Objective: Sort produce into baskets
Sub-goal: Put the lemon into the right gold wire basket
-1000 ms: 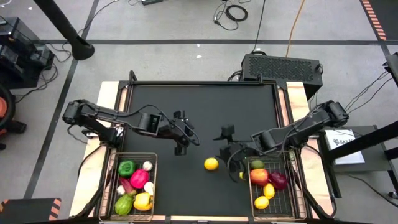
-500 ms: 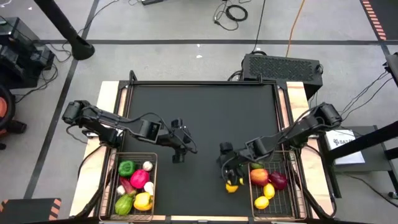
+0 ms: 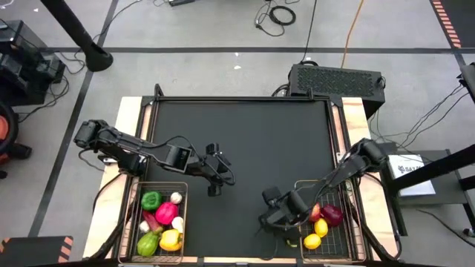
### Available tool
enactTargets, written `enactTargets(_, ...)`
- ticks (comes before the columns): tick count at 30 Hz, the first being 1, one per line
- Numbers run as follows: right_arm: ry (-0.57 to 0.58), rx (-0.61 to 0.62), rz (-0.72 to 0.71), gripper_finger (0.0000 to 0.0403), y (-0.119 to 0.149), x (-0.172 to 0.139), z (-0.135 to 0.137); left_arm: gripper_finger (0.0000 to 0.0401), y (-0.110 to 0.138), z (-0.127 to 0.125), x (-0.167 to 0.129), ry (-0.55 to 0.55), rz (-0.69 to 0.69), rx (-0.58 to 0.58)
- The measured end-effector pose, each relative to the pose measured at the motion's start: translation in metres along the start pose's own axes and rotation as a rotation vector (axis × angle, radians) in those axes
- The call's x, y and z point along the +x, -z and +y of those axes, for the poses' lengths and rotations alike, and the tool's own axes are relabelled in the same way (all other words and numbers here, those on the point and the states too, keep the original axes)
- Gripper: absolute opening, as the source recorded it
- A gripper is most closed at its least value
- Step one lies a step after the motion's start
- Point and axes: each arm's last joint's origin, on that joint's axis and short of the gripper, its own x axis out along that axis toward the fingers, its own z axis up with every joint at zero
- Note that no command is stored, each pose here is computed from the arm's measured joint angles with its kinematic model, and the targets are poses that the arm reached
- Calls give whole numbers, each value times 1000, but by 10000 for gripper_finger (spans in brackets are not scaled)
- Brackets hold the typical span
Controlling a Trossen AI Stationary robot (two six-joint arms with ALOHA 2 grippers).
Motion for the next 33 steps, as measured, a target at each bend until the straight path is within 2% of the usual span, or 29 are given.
enactTargets(7, -13, 89, 176, 318, -16, 18, 2, 256, 1, 0, 0, -20, 5, -47)
enactTargets(12, 15, 210, 282, 318, -31, 30, -2, 256, 1, -3, -1, -12, 6, -40)
enactTargets(17, -1, 265, 427, 318, -40, 48, -4, 256, 3, -7, -2, -3, 12, -29)
enactTargets(23, -22, 308, 601, 318, -36, 75, -5, 256, 3, -9, -2, 4, 14, -5)
enactTargets(33, -78, 333, 697, 318, -29, 91, -4, 256, 5, -9, -2, 8, 29, 45)
